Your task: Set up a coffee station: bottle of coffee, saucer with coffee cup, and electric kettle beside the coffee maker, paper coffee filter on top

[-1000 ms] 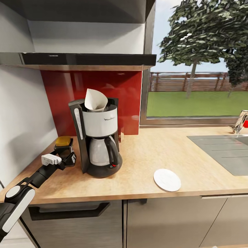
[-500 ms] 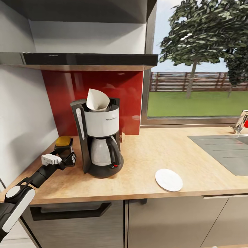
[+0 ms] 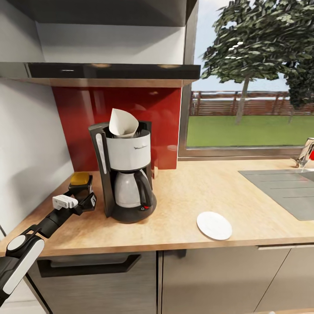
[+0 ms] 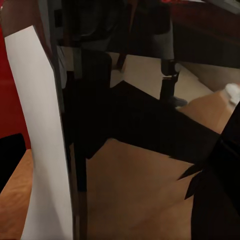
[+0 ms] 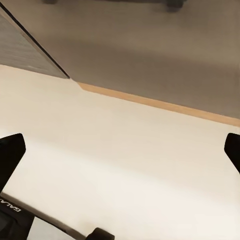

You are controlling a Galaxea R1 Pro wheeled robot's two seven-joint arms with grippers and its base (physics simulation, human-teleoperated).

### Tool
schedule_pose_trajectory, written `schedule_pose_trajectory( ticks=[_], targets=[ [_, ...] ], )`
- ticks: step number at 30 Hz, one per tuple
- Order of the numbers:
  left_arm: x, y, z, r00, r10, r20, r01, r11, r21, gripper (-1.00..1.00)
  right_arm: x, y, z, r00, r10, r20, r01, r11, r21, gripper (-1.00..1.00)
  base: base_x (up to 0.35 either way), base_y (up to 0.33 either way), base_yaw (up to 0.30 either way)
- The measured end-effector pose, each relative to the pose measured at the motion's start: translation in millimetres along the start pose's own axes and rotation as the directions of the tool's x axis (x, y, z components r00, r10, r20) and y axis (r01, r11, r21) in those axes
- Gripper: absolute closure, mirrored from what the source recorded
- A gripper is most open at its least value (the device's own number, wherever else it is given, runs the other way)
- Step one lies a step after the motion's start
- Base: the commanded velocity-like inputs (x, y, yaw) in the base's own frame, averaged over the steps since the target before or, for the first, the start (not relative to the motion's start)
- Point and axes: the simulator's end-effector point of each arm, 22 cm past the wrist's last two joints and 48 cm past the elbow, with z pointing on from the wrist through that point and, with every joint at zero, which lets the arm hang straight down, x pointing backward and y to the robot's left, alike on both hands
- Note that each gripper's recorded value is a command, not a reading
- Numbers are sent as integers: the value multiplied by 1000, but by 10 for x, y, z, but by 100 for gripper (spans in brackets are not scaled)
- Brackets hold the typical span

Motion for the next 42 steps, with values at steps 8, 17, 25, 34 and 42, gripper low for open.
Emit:
schedule_pose_trajectory(
  ticks=[8, 17, 25, 34, 42],
  targets=[
    [82, -4, -22, 1000, 0, 0, 0, 1000, 0, 100, 55, -14, 62, 1000, 0, 1, 0, 1000, -1, -100, 0, 0, 0],
    [149, -5, -41, 1000, 0, 0, 0, 1000, -1, 100, 101, -29, 110, 1000, -1, 0, 1, 1000, 0, -100, 0, 0, 0],
    [217, -9, -60, 1000, 0, 0, 0, 1000, 0, 100, 149, -41, 160, 1000, -1, 0, 1, 1000, 0, -100, 0, 0, 0],
    [302, -12, -85, 1000, 1, 0, -1, 1000, 0, 100, 211, -56, 224, 1000, -1, 0, 1, 1000, 0, -100, 0, 0, 0],
    [337, -13, -95, 1000, 1, 0, -1, 1000, -1, 100, 235, -61, 250, 1000, -1, 1, 1, 1000, 0, -100, 0, 0, 0]
  ],
)
